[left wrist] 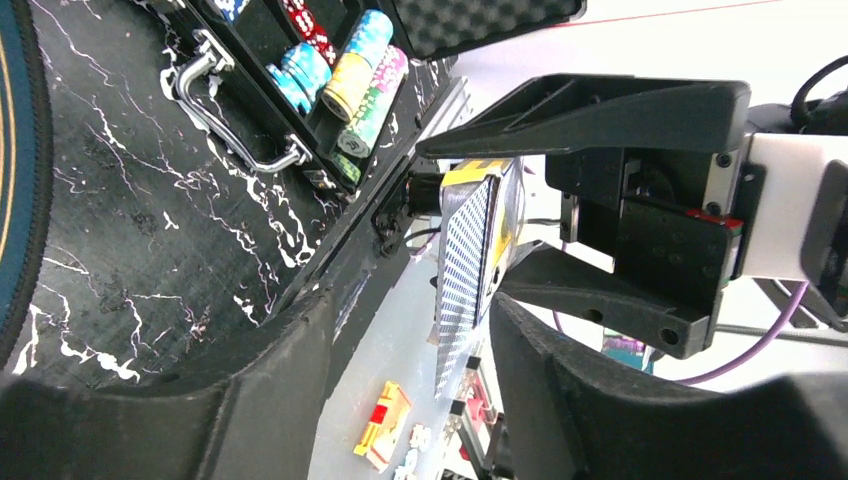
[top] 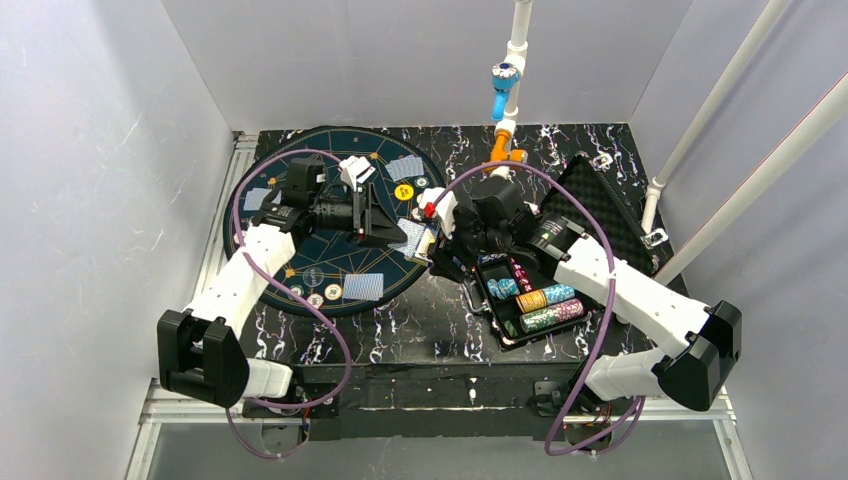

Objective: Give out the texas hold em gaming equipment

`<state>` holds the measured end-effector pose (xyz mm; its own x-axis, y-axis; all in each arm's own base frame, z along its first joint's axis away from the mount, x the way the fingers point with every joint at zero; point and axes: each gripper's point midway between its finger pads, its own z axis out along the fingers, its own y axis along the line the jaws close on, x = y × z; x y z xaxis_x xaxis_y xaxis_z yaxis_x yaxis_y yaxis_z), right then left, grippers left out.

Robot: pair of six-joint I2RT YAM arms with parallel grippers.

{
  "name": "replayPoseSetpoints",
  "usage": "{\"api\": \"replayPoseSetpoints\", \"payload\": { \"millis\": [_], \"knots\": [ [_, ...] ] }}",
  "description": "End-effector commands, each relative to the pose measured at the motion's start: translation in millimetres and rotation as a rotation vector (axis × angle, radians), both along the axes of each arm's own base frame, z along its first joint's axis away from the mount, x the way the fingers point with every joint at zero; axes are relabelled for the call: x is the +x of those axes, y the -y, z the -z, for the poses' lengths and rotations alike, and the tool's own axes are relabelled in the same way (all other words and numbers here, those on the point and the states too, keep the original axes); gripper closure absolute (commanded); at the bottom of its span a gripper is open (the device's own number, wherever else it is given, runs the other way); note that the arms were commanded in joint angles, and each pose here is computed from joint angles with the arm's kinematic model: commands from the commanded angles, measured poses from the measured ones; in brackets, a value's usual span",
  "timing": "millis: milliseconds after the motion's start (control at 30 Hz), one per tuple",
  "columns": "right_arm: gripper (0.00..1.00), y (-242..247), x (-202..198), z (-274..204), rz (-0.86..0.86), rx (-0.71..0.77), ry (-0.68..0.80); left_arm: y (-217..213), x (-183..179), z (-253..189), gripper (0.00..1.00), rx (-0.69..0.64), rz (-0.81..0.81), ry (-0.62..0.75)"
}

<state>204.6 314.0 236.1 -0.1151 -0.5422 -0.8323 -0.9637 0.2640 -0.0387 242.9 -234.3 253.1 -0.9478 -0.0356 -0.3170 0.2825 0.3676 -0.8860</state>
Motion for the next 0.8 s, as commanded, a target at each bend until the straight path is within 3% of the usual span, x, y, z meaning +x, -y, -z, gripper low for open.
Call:
{"api": "replayPoseSetpoints", "payload": {
  "millis": [0, 133, 233, 333, 567, 767],
  "knots": [
    [0.99, -9.6, 5.6, -36.0, 0.004, 0.088, 0.06, 4.2, -11.9, -5.9, 0.5, -0.022, 0.02, 0.0],
    [0.99, -7.8, 5.1, -34.4, 0.007, 0.082, 0.058, 1.4, -10.8, -9.2, 0.7, -0.004, 0.006, 0.026],
    [0.99, -4.8, 5.8, -32.4, 0.014, 0.072, 0.066, -4.7, -8.9, -14.8, 0.9, 0.015, 0.001, 0.065],
    [0.99, -1.4, 5.4, -30.5, 0.021, 0.063, 0.07, -17.4, -2.2, -16.0, 1.0, 0.042, -0.031, 0.079],
    [0.99, 2.7, 5.1, -28.5, 0.029, 0.052, 0.076, -63.2, 35.5, -5.0, 1.0, 0.19, -0.108, 0.123],
    [0.99, 3.2, 6.7, -28.8, 0.032, 0.05, 0.085, -118.2, 88.8, 35.9, 1.0, 0.574, -0.137, 0.197]
  ]
}}
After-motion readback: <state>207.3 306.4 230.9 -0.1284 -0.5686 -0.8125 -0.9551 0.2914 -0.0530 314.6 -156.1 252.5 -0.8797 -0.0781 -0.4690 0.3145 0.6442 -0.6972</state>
